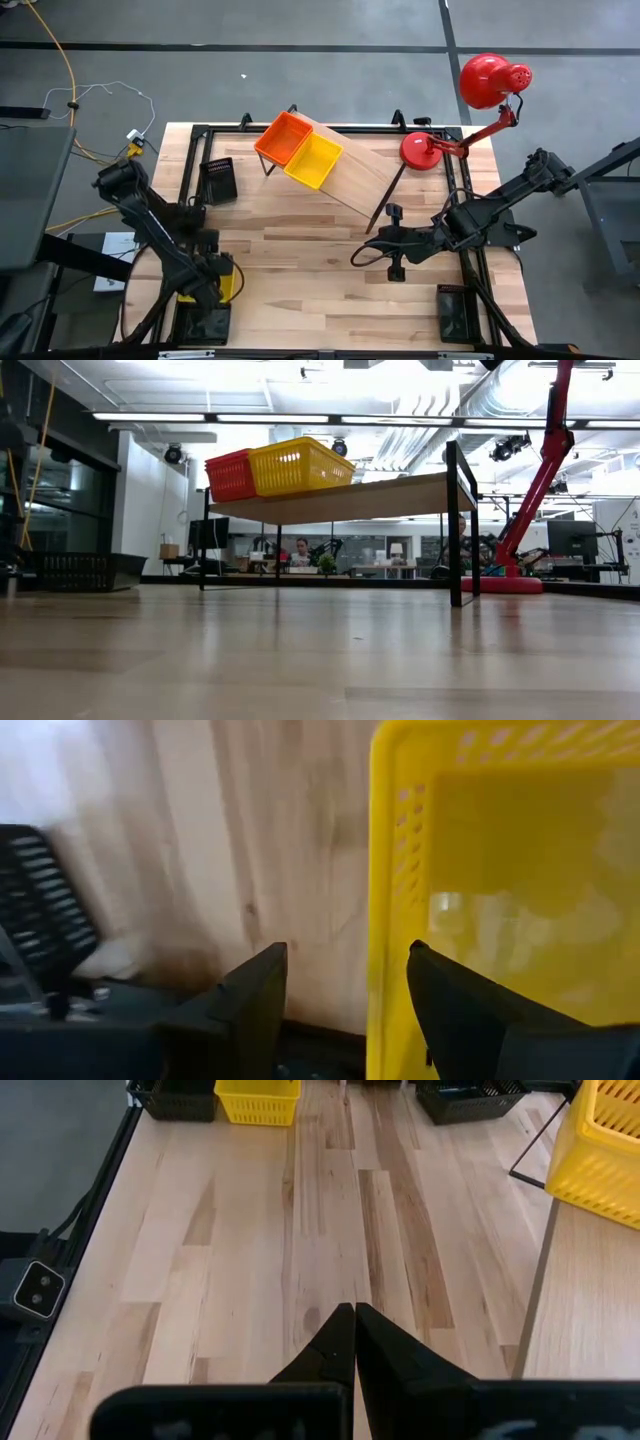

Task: Stack baskets on shelf by color
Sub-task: Stack the yellow bin on top of the yellow bin on the shelf

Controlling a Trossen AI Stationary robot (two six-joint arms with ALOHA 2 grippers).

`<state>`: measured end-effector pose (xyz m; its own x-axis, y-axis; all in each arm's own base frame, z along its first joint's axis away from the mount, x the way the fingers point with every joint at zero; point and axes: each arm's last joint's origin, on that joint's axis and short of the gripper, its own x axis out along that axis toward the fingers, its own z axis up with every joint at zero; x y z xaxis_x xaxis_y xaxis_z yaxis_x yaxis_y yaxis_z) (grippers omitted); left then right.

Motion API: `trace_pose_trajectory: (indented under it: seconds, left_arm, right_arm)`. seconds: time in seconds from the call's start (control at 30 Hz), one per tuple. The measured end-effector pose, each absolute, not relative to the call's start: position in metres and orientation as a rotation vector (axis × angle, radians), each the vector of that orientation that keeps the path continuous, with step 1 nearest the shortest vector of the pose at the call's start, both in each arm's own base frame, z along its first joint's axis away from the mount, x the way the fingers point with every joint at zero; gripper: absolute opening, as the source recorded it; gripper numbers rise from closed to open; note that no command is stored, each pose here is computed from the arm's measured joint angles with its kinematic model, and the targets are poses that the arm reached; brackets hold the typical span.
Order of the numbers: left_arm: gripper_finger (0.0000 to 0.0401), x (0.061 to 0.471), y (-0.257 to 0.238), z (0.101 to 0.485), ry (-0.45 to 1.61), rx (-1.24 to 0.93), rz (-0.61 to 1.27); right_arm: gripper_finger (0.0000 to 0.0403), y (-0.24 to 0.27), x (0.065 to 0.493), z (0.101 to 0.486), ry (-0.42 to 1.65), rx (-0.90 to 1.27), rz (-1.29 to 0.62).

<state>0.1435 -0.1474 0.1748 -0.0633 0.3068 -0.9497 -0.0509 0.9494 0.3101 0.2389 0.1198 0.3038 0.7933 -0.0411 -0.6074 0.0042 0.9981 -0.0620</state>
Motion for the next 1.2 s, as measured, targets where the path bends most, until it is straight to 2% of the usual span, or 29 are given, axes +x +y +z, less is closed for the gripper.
trace_pose_trajectory:
  seconds: [0.27, 0.37, 0.5, 0.67, 0.73, 0.83, 1.0, 1.2]
  left_arm:
    - [0.0189, 0.134, -0.137, 0.167, 1.610, 0.163, 0.286]
    - [0.0176, 0.133, -0.136, 0.168, 1.602, 0.152, 0.277]
    - [0.0128, 0.135, -0.137, 0.169, 1.598, 0.108, 0.248]
    - [0.0025, 0.139, -0.135, 0.168, 1.622, 0.064, 0.231]
    - [0.0010, 0.142, -0.132, 0.169, 1.632, 0.050, 0.229]
    - [0.0011, 0.149, -0.130, 0.173, 1.642, 0.036, 0.212]
    - [0.0003, 0.167, -0.130, 0.205, 1.572, 0.061, 0.189]
    - [0.0001, 0.186, -0.119, 0.276, 1.321, 0.125, 0.320]
  right_arm:
    - [0.0000, 0.119, 0.239, 0.304, 0.650, -0.063, -0.037]
    - [0.0000, 0.119, 0.239, 0.304, 0.646, -0.066, -0.048]
    - [0.0000, 0.119, 0.239, 0.304, 0.645, -0.067, -0.051]
    - [0.0000, 0.119, 0.239, 0.304, 0.646, -0.066, -0.048]
    - [0.0000, 0.119, 0.239, 0.304, 0.646, -0.066, -0.047]
    - [0.0000, 0.119, 0.239, 0.304, 0.646, -0.066, -0.047]
    - [0.0000, 0.119, 0.239, 0.304, 0.646, -0.073, -0.045]
    - [0.0000, 0.119, 0.239, 0.304, 0.646, -0.073, -0.045]
